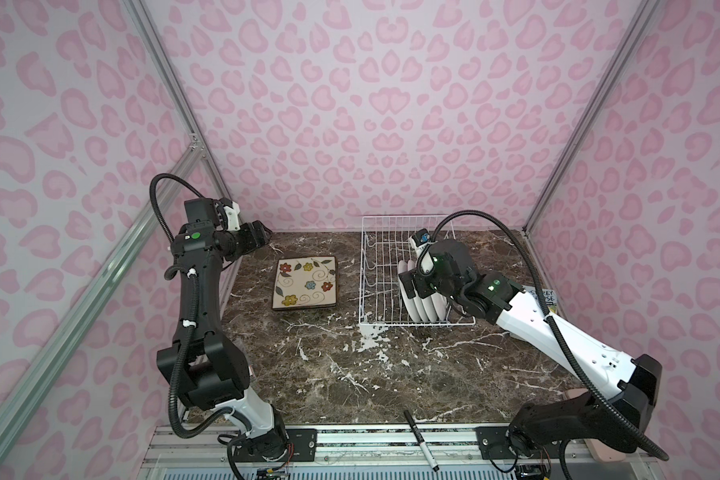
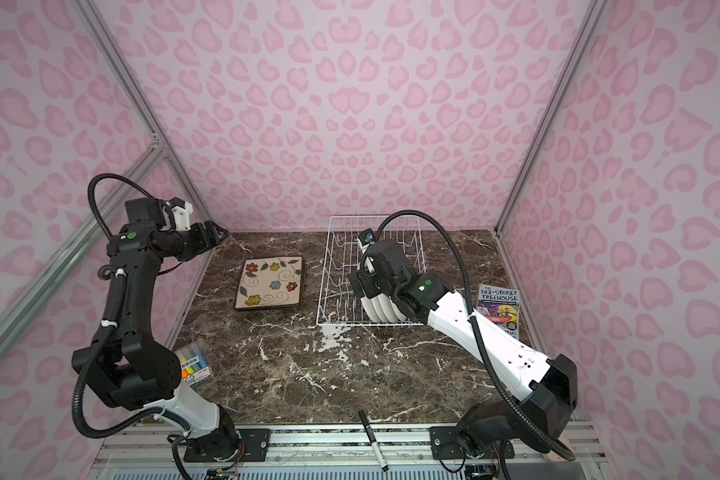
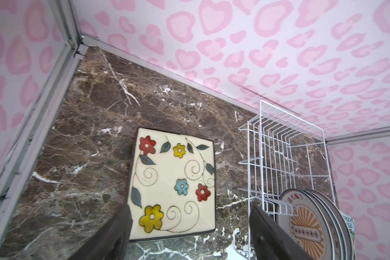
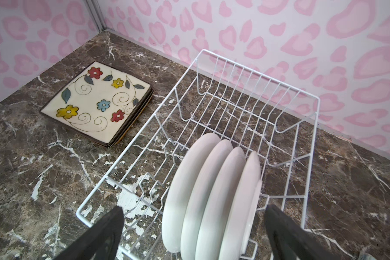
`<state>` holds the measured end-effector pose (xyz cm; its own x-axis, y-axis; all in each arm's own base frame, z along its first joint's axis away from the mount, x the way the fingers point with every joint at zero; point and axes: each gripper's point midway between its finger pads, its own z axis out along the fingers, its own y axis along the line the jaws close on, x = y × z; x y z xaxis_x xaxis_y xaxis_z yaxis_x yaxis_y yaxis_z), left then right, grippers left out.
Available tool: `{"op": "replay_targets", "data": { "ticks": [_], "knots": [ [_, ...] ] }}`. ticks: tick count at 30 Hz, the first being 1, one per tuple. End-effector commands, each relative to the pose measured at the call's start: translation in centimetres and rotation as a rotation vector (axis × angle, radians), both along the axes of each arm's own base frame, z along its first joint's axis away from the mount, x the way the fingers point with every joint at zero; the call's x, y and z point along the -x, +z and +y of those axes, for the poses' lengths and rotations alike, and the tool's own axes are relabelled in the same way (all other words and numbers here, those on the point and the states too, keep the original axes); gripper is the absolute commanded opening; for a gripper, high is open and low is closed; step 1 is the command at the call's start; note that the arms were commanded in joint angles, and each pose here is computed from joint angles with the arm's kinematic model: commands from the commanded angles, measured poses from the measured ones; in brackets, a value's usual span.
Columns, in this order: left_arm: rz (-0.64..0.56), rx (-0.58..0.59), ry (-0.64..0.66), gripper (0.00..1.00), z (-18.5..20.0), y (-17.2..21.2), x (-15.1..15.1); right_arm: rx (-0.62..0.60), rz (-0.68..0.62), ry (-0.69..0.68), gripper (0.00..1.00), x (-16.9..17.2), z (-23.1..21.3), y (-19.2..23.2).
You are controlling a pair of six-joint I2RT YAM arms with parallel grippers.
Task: Unload the plates from the dish rack
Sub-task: 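Raise the left gripper off the stack while the right gripper moves to the white plates, then reach the left gripper into the rack and grasp the sunburst plate's rim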
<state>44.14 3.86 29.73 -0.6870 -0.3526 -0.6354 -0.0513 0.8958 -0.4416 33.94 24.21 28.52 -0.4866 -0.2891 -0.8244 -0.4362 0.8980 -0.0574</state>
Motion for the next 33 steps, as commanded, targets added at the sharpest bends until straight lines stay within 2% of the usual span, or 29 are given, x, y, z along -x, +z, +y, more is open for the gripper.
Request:
{"op": "replay_targets", "data": {
  "ticks": [1, 6, 13, 21, 33],
  "knots": [
    [-0.051, -0.013, -0.017, 0.83, -1.3, 1.6, 0.2, -0.057, -0.009, -0.036, 0.99, -0.2, -0.8, 0.4],
    [-0.089, 0.022, -0.048, 0.83, -3.8, 3.2, 0.6, -0.093, 0.016, -0.066, 0.99, 0.5, -2.9, -0.4],
    [-0.113, 0.052, -0.116, 0.83, -9.2, 2.5, 1.9, -0.109, 0.048, -0.128, 0.99, 1.6, -5.7, -1.7],
    [-0.079, 0.063, -0.191, 0.82, -12.9, 2.0, 3.3, -0.166, 0.061, -0.189, 0.99, 2.3, -8.4, -2.1],
    [-0.043, 0.19, -0.332, 0.8, -20.9, 1.3, 4.4, -0.197, 0.089, -0.214, 0.99, 3.0, -9.7, -2.9]
  ]
}}
